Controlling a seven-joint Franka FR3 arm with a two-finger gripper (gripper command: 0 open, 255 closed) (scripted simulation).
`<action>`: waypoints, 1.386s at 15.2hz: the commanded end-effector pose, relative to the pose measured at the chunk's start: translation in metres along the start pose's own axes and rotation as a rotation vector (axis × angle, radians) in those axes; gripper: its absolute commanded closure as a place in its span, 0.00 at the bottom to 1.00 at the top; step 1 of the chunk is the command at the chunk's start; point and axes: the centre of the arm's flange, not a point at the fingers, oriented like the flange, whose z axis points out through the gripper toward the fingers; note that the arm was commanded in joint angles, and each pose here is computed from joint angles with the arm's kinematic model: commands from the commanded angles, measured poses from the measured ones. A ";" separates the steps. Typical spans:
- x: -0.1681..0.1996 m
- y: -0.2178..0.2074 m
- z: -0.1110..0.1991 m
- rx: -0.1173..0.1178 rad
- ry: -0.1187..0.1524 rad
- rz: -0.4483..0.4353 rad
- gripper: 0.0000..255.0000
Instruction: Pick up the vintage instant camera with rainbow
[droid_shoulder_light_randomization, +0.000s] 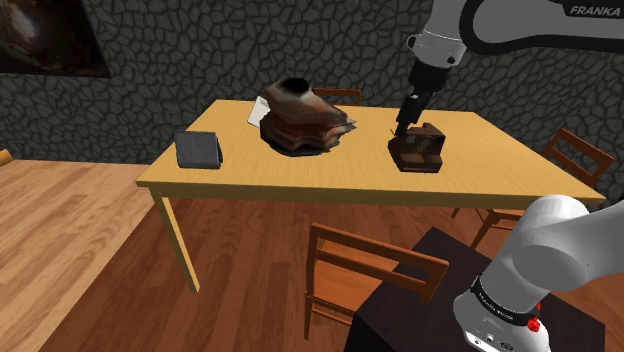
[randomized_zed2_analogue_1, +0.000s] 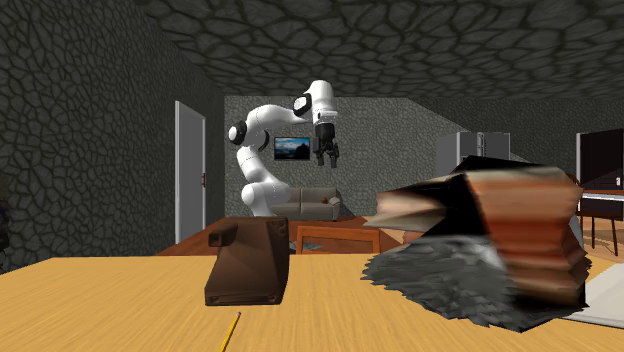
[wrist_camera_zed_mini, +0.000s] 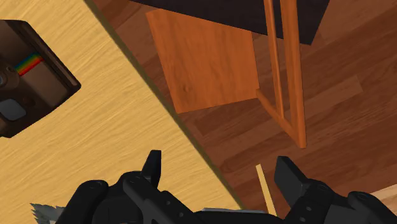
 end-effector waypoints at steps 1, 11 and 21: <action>0.000 0.000 0.000 0.000 0.000 0.000 0.00; 0.047 0.119 0.037 0.015 0.003 0.253 0.00; 0.064 0.246 0.075 0.029 0.006 0.506 0.00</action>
